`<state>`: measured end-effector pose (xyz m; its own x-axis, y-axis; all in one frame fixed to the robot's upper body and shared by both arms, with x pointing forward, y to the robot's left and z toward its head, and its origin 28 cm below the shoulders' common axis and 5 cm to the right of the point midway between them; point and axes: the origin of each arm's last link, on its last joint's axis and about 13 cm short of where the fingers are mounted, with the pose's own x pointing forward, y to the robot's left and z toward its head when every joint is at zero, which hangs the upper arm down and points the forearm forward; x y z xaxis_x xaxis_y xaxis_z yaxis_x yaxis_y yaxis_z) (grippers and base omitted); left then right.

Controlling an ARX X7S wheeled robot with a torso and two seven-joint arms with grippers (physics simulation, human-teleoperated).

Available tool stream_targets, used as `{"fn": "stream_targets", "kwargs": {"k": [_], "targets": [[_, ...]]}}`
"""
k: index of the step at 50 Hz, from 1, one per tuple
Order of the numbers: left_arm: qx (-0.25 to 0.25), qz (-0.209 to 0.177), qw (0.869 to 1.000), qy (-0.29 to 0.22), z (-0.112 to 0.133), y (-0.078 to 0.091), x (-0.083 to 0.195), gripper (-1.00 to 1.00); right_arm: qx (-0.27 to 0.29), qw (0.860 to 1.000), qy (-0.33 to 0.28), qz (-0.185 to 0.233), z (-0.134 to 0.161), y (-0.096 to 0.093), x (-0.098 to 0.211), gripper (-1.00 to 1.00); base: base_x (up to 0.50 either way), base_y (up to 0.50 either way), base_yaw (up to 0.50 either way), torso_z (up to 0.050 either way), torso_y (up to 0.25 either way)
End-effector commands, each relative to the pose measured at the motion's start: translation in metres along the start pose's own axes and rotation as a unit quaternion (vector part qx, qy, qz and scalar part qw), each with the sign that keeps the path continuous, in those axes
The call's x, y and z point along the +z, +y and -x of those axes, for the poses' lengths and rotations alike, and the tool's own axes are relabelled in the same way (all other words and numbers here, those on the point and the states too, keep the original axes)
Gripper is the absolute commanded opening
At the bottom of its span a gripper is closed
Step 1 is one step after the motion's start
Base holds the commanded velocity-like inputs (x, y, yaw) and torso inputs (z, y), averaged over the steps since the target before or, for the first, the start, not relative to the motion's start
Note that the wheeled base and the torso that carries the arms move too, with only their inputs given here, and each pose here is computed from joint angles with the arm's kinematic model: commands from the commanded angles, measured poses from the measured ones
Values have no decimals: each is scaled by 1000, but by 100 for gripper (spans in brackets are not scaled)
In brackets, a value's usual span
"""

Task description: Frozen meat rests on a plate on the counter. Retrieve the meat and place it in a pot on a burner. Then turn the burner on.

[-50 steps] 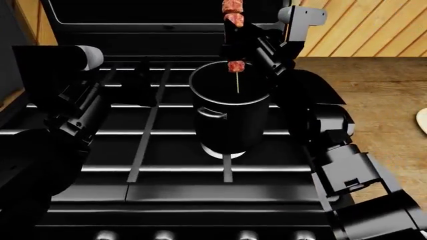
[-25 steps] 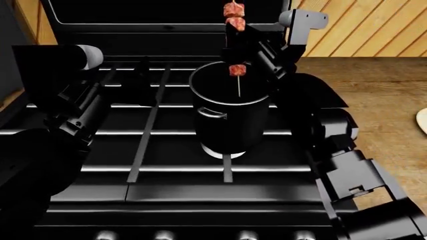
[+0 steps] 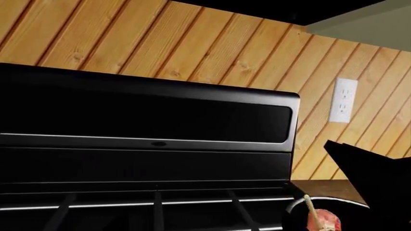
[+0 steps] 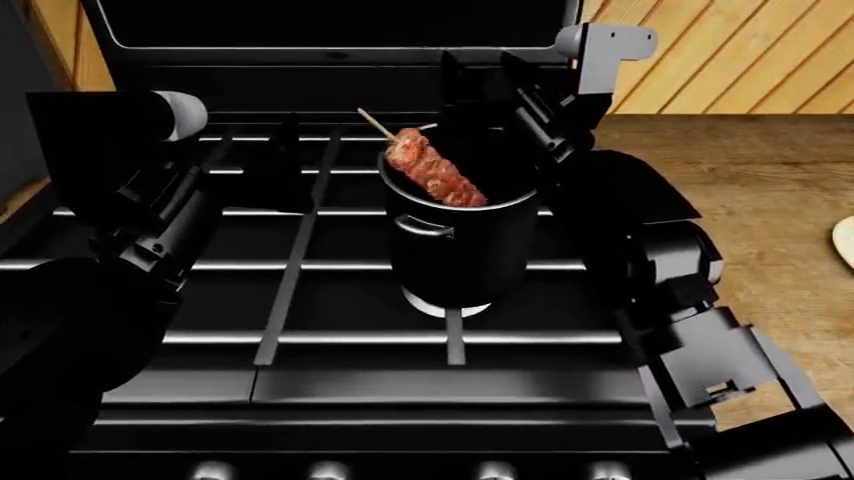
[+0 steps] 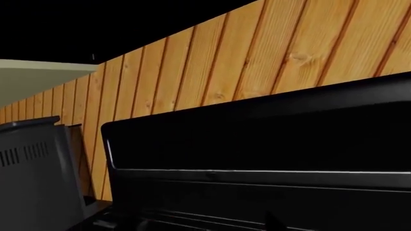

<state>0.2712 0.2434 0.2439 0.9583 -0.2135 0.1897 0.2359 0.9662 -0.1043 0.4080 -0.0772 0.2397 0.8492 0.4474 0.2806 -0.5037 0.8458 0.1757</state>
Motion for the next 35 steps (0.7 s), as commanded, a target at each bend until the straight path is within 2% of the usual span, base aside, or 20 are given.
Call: {"fn": "stream_targets", "kwargs": {"k": [1,9,19,35], "targets": [[1,1,1000,0,0,0,0,100,2,1000,2,1,2,2,0,100,0,0,0,0,0],[0,0,1000,2,-1,0,-2,100,5,1000,-13,3,5,6,8,100,0,0,0,0,0],[-2,3,1000,8,-3,0,-5,100,5,999,-29,25,17,15,29,100,0,0,0,0,0],[-12,1,1000,9,0,-2,-7,100,-31,994,29,99,60,38,58,100,0,0,0,0,0]]}}
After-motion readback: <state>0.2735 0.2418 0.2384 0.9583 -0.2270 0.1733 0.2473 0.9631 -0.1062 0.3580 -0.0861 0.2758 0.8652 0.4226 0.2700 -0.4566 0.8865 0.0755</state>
